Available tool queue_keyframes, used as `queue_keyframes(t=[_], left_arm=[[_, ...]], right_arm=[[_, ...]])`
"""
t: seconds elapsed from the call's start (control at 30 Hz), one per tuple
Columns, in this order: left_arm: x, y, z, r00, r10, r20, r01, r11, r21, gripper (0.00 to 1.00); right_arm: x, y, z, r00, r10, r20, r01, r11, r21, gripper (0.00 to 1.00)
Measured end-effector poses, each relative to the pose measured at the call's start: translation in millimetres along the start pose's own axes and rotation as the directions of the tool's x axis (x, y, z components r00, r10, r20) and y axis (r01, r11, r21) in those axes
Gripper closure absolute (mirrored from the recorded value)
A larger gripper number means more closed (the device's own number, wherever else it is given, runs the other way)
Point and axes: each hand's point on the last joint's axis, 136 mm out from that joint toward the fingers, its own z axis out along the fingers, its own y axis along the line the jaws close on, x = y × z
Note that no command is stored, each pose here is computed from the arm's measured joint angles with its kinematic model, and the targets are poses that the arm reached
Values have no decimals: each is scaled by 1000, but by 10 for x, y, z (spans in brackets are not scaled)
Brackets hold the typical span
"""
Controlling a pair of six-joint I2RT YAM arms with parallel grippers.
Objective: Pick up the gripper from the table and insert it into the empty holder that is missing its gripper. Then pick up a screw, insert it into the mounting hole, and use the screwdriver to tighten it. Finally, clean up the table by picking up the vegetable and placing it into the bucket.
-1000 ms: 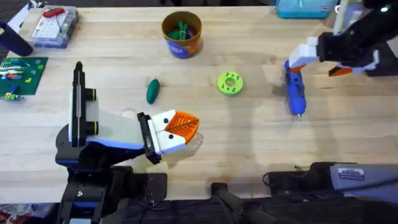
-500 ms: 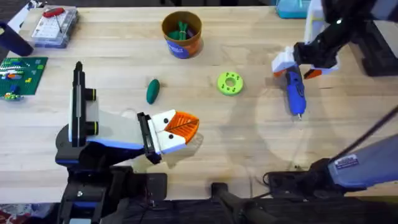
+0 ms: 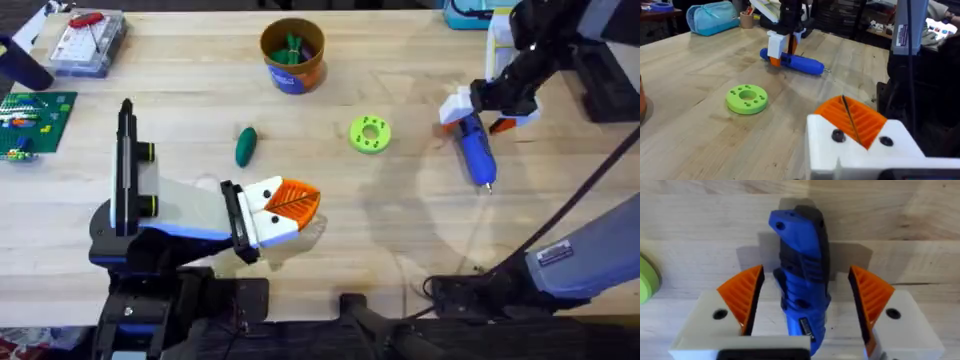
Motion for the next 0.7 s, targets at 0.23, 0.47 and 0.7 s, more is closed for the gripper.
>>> queue_keyframes(t=[0.23, 0.47, 0.7], left_arm=[[0, 0, 0, 1000, 0, 0, 0, 1000, 0, 997], [0, 0, 0, 1000, 0, 0, 0, 1000, 0, 997], [0, 0, 0, 1000, 0, 0, 0, 1000, 0, 997]], right_arm=[[54, -4, 86, 999, -40, -5, 40, 999, 6, 21], [52, -47, 98, 998, -61, 10, 61, 998, 33, 285], [24, -66, 124, 998, -63, 24, 62, 997, 39, 976]])
